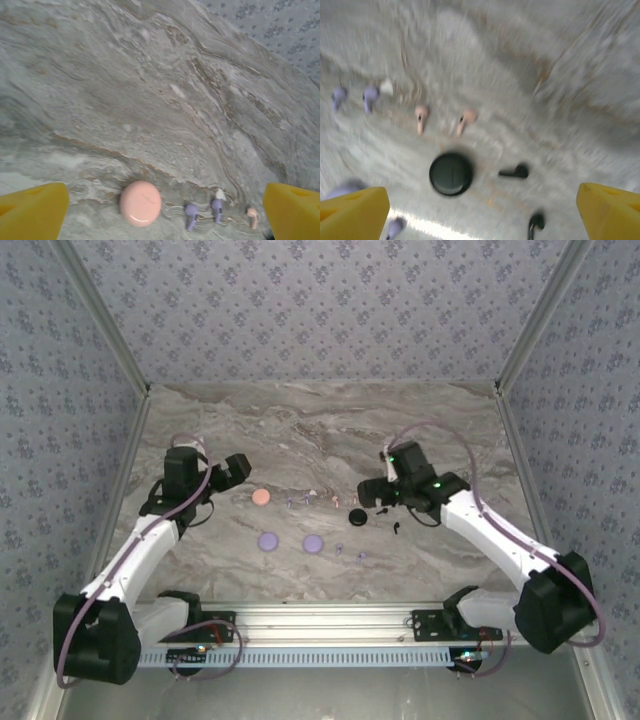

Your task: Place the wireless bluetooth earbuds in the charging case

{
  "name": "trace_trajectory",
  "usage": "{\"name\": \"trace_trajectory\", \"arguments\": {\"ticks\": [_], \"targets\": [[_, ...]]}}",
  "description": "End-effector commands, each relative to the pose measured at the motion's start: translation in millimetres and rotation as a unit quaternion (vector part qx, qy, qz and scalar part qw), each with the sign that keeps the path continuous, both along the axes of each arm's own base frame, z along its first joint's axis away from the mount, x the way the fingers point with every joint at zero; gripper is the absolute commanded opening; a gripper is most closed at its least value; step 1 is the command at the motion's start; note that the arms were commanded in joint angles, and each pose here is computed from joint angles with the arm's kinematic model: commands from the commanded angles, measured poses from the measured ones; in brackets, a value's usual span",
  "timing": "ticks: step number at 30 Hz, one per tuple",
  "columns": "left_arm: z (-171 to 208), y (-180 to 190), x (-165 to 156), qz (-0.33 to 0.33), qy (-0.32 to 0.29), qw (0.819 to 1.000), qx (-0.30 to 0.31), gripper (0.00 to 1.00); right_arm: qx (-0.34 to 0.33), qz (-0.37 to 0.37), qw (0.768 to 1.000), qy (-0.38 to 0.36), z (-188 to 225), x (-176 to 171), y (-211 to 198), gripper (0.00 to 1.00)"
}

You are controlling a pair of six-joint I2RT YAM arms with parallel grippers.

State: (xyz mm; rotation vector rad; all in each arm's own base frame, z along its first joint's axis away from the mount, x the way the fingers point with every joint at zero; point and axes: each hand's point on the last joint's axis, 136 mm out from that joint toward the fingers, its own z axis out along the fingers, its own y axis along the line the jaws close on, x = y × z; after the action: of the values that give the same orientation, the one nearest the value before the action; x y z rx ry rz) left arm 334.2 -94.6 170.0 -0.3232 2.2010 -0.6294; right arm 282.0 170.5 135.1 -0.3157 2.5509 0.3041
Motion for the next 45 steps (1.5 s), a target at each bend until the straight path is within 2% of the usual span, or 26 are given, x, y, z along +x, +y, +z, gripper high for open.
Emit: {"name": "trace_trajectory", "arguments": {"ticks": [1, 3, 10, 19, 36, 45], "targets": [[26, -15, 12, -0.015, -0.022, 0.999, -0.026, 0.99, -0.036, -0.019, 0.997, 0.065, -22, -23, 5, 0.97], [27, -21, 12, -0.023, -0.022, 0.999, -0.022, 0.99, -0.049, -0.009, 0.996, 0.076, -34, -27, 16, 0.96], [26, -22, 11, -0.019, -0.025, 1.0, -0.002, 0.99, -0.07, 0.001, 0.993, 0.098, -58, -21, 37, 0.83], [30, -21, 12, -0.015, -0.027, 1.0, 0.0, 0.99, -0.094, 0.012, 0.989, 0.113, -84, -9, 46, 0.71], [36, -21, 13, -0.01, -0.03, 0.999, 0.007, 0.99, -0.12, 0.008, 0.984, 0.128, -109, 3, 52, 0.69], [41, -22, 14, -0.011, -0.035, 0.999, 0.009, 0.99, -0.134, 0.009, 0.982, 0.136, -116, -1, 46, 0.56]]}}
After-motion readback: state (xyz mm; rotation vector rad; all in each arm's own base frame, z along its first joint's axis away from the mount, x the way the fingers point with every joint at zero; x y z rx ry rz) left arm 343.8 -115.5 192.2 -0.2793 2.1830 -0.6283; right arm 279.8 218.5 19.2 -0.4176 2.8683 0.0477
